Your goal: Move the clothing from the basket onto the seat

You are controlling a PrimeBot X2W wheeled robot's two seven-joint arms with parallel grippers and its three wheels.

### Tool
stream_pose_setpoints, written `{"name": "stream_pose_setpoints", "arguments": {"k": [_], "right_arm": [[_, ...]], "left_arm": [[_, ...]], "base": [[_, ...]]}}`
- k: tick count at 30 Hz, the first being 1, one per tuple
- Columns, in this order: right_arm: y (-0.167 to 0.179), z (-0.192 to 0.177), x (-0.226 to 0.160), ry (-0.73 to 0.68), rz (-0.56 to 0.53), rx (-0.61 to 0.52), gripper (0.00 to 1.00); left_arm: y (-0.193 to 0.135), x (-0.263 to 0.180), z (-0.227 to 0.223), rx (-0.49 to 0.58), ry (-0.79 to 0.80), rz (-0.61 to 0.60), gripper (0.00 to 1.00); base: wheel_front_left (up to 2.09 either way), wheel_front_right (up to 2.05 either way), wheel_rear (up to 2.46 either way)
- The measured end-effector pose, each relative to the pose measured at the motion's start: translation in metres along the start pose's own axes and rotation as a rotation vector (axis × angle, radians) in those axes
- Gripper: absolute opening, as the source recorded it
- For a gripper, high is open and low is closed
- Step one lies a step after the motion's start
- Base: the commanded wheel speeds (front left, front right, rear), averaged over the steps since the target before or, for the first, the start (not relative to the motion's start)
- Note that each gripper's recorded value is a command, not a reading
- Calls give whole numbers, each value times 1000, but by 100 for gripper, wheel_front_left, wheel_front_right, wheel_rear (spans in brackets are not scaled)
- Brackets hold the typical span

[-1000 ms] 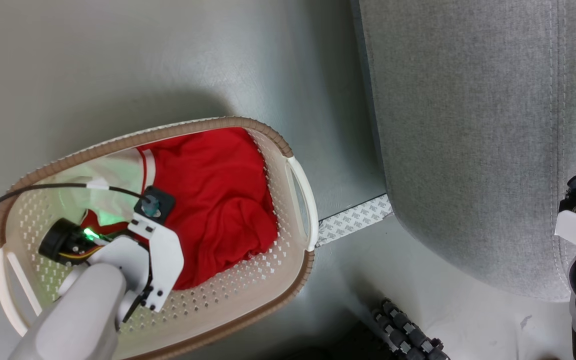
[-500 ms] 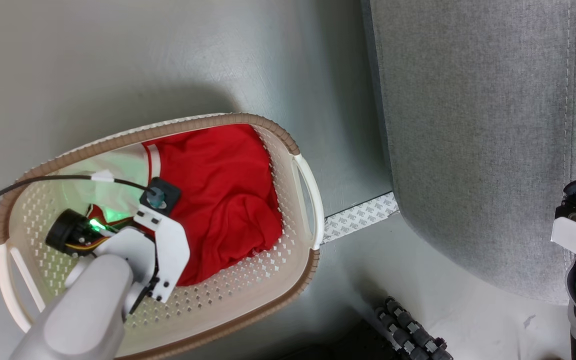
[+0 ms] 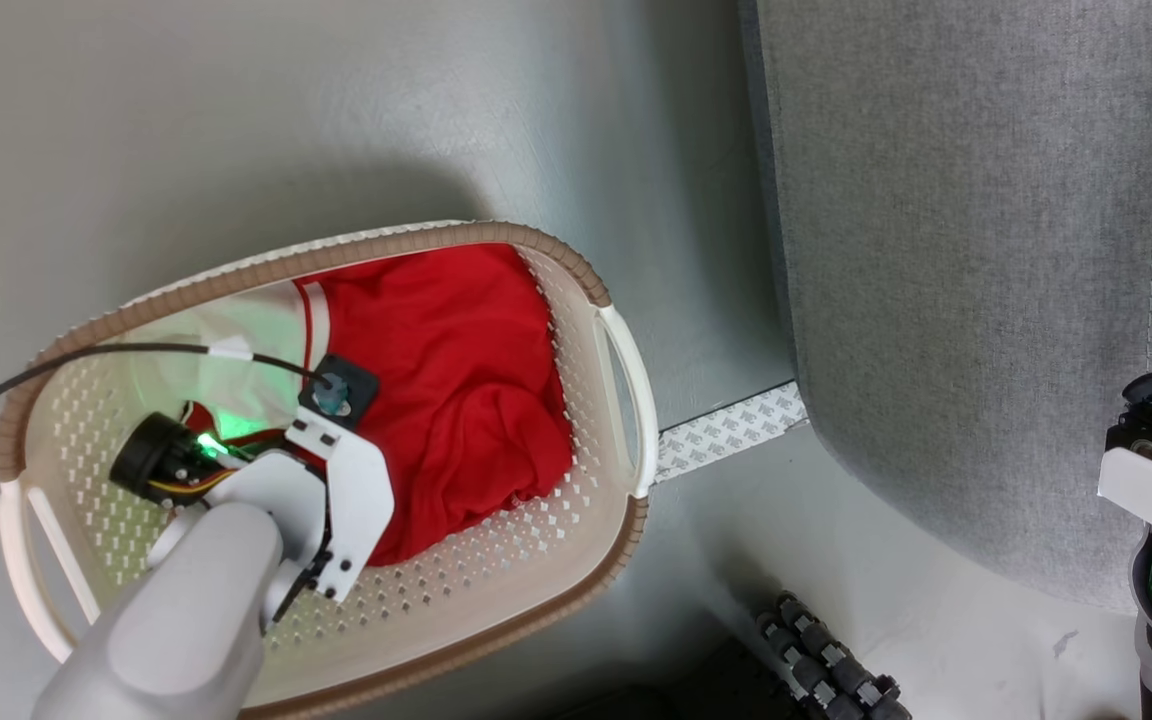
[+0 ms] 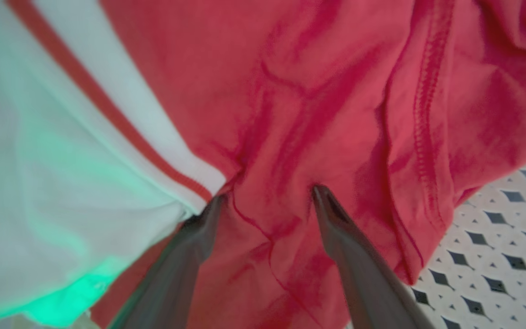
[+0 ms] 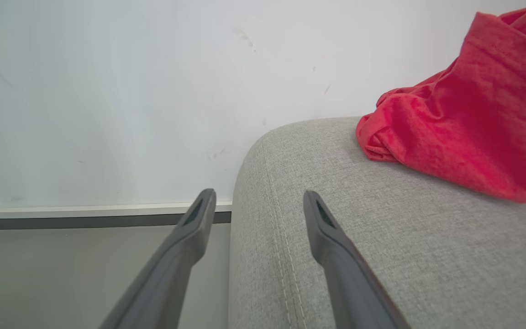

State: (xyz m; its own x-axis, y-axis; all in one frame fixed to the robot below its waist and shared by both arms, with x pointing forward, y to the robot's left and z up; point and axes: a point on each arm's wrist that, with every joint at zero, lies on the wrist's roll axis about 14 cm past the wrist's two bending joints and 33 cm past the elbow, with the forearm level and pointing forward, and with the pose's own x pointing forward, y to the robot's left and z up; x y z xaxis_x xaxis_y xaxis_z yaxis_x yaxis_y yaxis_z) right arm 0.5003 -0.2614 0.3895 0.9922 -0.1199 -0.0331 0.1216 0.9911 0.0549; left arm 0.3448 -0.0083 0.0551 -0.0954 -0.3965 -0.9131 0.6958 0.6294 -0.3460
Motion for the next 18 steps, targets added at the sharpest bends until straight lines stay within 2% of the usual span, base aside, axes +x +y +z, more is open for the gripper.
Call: {"name": "stream_pose_setpoints", "arguments": {"k": [10, 13, 14, 16, 17, 18], "right_arm": [[1, -3, -1, 10, 3, -7, 100], [1, -4, -2, 12, 3, -11, 100], [1, -4, -2, 12, 4, -11, 100], [1, -4, -1, 12, 5, -11, 100], [2, -4, -2, 12, 5, -11, 100], [2, -4, -2, 12, 5, -11, 100]], "left_arm": [[2, 4, 2, 15, 2, 0, 100], [2, 5, 4, 22, -6, 1, 82], [3, 5, 6, 23, -10, 2, 70], [2, 6, 6, 27, -17, -1, 54], [2, 6, 6, 28, -19, -1, 49], [2, 6, 7, 29, -21, -2, 49]], "base": [[0, 0, 0], [0, 0, 0], [0, 0, 0], [0, 0, 0], [0, 0, 0], [0, 0, 0]]}}
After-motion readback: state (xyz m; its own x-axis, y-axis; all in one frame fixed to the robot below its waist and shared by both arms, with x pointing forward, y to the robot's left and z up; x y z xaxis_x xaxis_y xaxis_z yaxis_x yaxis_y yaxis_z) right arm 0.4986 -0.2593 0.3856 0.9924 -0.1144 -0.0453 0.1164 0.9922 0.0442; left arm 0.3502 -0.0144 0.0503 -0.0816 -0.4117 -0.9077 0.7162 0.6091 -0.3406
